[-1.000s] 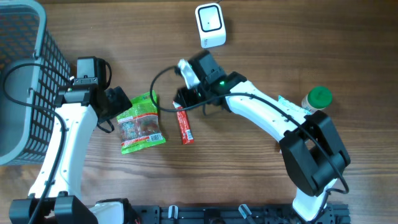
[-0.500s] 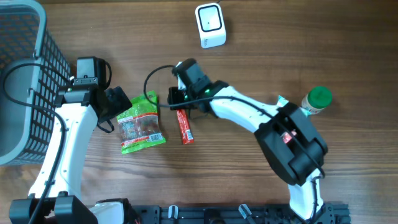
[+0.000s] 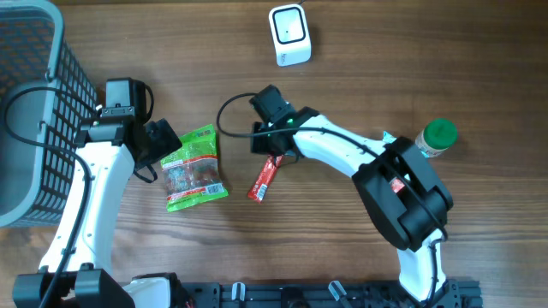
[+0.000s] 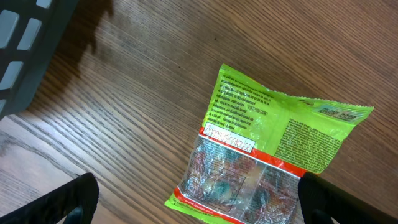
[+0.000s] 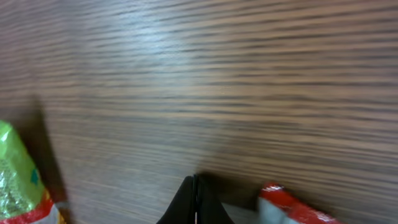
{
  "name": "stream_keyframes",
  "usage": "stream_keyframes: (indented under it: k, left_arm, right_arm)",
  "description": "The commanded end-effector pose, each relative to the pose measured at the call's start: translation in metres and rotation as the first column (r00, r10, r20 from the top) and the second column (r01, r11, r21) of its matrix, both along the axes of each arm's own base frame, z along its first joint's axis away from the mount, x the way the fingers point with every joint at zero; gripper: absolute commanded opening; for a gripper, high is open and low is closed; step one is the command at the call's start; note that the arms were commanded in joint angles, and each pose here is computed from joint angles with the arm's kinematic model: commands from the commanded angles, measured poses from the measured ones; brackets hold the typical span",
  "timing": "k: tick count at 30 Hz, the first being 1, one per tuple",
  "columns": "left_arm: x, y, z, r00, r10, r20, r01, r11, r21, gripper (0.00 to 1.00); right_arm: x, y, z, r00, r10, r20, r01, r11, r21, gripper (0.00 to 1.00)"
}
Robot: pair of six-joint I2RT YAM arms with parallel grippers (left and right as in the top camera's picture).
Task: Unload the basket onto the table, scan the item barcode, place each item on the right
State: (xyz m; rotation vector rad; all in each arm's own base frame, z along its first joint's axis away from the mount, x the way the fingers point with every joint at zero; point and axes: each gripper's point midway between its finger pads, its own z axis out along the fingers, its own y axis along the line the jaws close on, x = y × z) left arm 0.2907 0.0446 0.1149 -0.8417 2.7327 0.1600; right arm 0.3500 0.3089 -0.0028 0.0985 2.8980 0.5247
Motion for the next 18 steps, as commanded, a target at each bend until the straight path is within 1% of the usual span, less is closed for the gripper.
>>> stream_keyframes:
  k: [1, 4, 6, 8, 11, 14, 16, 18]
  left_arm:
    - [0.003, 0.001, 0.005, 1.0, -0.004, 0.016, 0.004, 1.0, 0.001, 1.0]
    - [0.003, 0.001, 0.005, 1.0, -0.004, 0.016, 0.004, 1.0, 0.001, 1.0]
    - [0.003, 0.001, 0.005, 1.0, -0.004, 0.016, 0.004, 1.0, 0.001, 1.0]
    - [0.003, 0.001, 0.005, 1.0, -0.004, 0.016, 0.004, 1.0, 0.001, 1.0]
    - [0.003, 0.001, 0.005, 1.0, -0.004, 0.016, 0.004, 1.0, 0.001, 1.0]
    - [0.003, 0.001, 0.005, 1.0, -0.004, 0.016, 0.004, 1.0, 0.001, 1.0]
    - [0.003, 0.001, 0.005, 1.0, -0.004, 0.015, 0.004, 1.0, 0.001, 1.0]
    - [0.003, 0.001, 0.005, 1.0, -0.004, 0.015, 0.004, 1.0, 0.001, 1.0]
  right_arm:
    - [0.0, -0.029, -0.007, 0.992, -0.095, -0.082, 0.092, 0.995, -0.035, 0.05]
    - [-0.001, -0.055, -0.001, 0.986, -0.117, -0.117, 0.109, 0.991, -0.072, 0.06]
    - [-0.006, -0.076, 0.0, 0.985, -0.09, -0.148, 0.073, 0.991, -0.115, 0.06]
    - [-0.018, -0.095, -0.002, 0.976, -0.071, -0.206, 0.037, 0.986, -0.162, 0.06]
    - [-0.046, -0.118, -0.004, 0.948, -0.038, -0.318, -0.038, 0.973, -0.228, 0.09]
    - [-0.067, -0.125, -0.002, 0.922, 0.018, -0.388, -0.122, 0.961, -0.247, 0.09]
    - [-0.081, -0.127, 0.0, 0.899, 0.115, -0.422, -0.234, 0.941, -0.244, 0.09]
    - [-0.076, -0.129, 0.002, 0.905, 0.145, -0.399, -0.264, 0.929, -0.26, 0.07]
